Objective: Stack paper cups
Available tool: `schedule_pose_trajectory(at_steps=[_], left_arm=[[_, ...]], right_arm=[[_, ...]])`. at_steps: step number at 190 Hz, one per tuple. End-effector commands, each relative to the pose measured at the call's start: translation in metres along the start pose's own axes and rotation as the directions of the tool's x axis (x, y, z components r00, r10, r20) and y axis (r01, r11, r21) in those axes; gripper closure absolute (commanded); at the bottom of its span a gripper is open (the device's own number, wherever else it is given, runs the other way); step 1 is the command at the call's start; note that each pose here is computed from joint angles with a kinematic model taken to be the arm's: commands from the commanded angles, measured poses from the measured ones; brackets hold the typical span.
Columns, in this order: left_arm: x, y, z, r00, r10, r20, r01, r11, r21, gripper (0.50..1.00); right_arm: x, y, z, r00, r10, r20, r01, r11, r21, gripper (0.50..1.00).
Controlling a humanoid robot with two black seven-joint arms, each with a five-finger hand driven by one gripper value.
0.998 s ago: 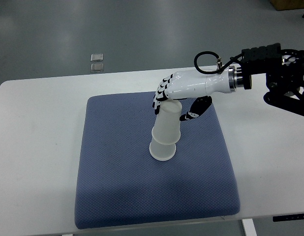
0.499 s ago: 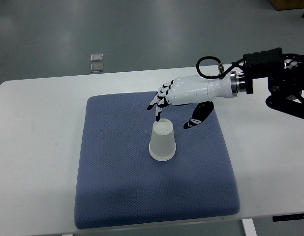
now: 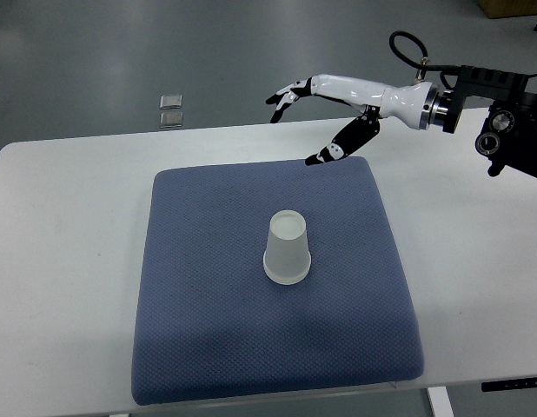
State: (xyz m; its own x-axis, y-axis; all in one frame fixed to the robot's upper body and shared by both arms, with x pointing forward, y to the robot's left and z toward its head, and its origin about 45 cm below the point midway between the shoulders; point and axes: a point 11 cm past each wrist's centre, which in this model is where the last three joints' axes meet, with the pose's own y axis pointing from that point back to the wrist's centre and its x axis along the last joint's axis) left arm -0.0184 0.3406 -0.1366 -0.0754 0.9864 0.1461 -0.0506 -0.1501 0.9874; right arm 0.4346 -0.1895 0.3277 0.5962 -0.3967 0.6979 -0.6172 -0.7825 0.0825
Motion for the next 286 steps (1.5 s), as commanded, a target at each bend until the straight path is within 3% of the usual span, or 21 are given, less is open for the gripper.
schedule_pose_trajectory(at_steps=[1,33,81,126,179,286], left_arm=[[0.0,0.0,0.0,1.0,0.0,0.0,0.0,1.0,0.001,0.5],[0.0,0.0,0.0,1.0,0.0,0.0,0.0,1.0,0.001,0.5],[0.0,0.0,0.0,1.0,0.0,0.0,0.0,1.0,0.001,0.5],[0.0,0.0,0.0,1.0,0.0,0.0,0.0,1.0,0.001,0.5],[0.0,0.0,0.0,1.0,0.0,0.0,0.0,1.0,0.001,0.5],[0.0,0.0,0.0,1.0,0.0,0.0,0.0,1.0,0.001,0.5]], right_arm=[[0.01,0.005,0.028,0.97,0.152,0.188,-0.138,0.987,-0.087,0.609],[0.006,0.018,0.082,0.867,0.376,0.327,-0.299,0.917,-0.263,0.609],[-0.02,0.038,0.124,0.724,0.516,0.458,-0.353,0.847,-0.397,0.609],[-0.033,0.044,0.137,0.571,0.613,0.545,-0.389,0.787,-0.479,0.609],[-0.057,0.027,0.136,0.399,0.661,0.636,-0.411,0.749,-0.52,0.609],[-0.076,0.01,0.131,0.266,0.688,0.675,-0.418,0.713,-0.563,0.581]])
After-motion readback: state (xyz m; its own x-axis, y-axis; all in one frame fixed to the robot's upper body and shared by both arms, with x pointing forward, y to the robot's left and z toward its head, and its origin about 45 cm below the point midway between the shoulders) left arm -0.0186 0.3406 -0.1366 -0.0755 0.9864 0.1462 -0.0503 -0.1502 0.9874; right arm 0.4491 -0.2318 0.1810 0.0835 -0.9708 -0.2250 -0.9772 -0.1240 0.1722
